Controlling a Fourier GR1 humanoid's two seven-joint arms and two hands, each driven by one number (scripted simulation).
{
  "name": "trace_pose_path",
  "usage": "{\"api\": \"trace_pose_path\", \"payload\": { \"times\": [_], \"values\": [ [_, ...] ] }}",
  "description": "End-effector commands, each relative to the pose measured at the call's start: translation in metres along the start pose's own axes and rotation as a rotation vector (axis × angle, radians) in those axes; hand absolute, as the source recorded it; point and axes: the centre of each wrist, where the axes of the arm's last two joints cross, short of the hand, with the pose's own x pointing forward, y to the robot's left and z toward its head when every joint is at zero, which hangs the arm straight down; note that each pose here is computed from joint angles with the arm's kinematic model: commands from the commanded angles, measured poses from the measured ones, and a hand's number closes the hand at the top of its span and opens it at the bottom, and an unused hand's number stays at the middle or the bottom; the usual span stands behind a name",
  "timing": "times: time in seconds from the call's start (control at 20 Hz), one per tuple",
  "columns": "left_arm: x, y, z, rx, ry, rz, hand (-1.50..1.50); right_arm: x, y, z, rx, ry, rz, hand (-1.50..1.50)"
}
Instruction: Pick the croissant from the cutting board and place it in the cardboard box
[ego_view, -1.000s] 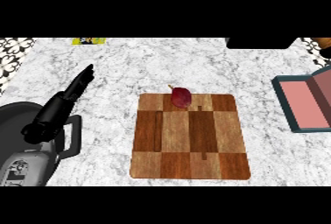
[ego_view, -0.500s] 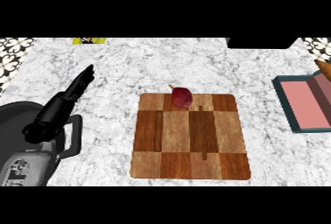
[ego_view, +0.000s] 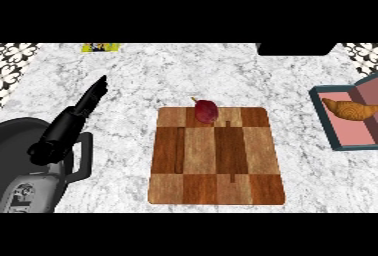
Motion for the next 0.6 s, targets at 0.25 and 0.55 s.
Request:
{"api": "trace_pose_path", "payload": {
  "times": [0.25,0.55],
  "values": [
    [0.004,0.006,-0.003,0.017,-0.020,0.002,0.00,-0.024,-0.026,0.002,-0.352,-0.028,-0.748,-1.50],
    [0.004,0.006,-0.007,0.019,-0.011,-0.026,0.00,-0.099,-0.049,0.016,-0.467,-0.029,-0.800,-1.50]
  ]
}}
